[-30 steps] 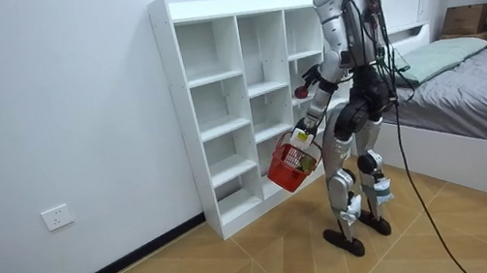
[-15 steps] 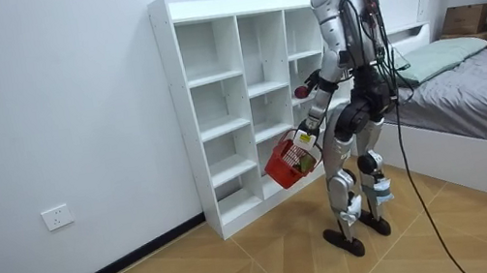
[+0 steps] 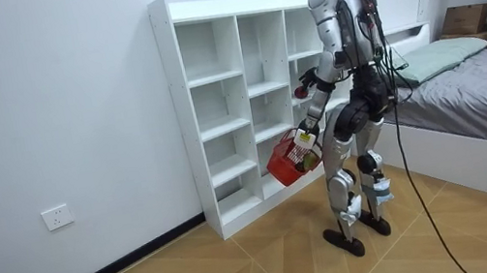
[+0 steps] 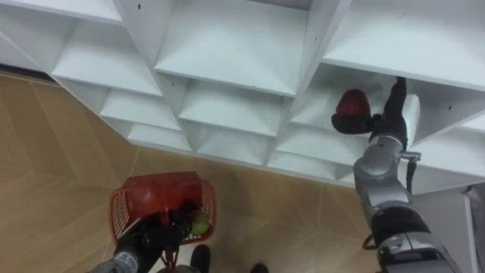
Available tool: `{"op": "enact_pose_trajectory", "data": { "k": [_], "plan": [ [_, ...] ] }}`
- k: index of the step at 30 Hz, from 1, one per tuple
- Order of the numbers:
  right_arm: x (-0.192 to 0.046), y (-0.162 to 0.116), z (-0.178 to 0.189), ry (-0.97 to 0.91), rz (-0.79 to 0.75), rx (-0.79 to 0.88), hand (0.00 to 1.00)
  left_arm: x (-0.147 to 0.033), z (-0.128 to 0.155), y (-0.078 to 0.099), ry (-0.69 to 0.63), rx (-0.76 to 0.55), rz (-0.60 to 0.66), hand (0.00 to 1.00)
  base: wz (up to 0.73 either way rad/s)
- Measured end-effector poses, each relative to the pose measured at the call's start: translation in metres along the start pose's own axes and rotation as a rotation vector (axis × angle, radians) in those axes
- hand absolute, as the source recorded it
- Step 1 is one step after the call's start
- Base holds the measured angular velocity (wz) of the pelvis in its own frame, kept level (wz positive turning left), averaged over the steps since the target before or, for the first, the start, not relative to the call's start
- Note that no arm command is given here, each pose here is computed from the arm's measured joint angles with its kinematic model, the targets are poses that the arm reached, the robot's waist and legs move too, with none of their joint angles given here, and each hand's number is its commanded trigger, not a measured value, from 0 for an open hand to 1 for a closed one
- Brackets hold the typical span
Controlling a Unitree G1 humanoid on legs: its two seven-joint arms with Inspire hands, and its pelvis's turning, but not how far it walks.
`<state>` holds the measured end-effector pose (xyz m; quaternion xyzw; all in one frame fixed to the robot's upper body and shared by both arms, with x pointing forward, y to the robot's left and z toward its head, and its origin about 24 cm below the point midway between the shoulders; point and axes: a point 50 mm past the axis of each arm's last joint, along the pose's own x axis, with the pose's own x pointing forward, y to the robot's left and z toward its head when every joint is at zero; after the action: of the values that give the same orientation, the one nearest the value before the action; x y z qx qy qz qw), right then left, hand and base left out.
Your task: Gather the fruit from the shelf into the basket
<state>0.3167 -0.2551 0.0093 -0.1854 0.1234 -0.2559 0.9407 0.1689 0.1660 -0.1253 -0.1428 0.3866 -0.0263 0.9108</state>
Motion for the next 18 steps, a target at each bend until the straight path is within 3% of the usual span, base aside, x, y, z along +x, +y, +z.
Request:
{"op": "enact_pose_trajectory", "data": {
  "k": [18],
  "plan": [
    [0.0,-0.0015,0.0024,-0.024,-0.036,-0.029,0.0,0.0013,-0.0028,-0.0015,0.015,-0.005,-0.015,1.0,0.0]
  ]
}}
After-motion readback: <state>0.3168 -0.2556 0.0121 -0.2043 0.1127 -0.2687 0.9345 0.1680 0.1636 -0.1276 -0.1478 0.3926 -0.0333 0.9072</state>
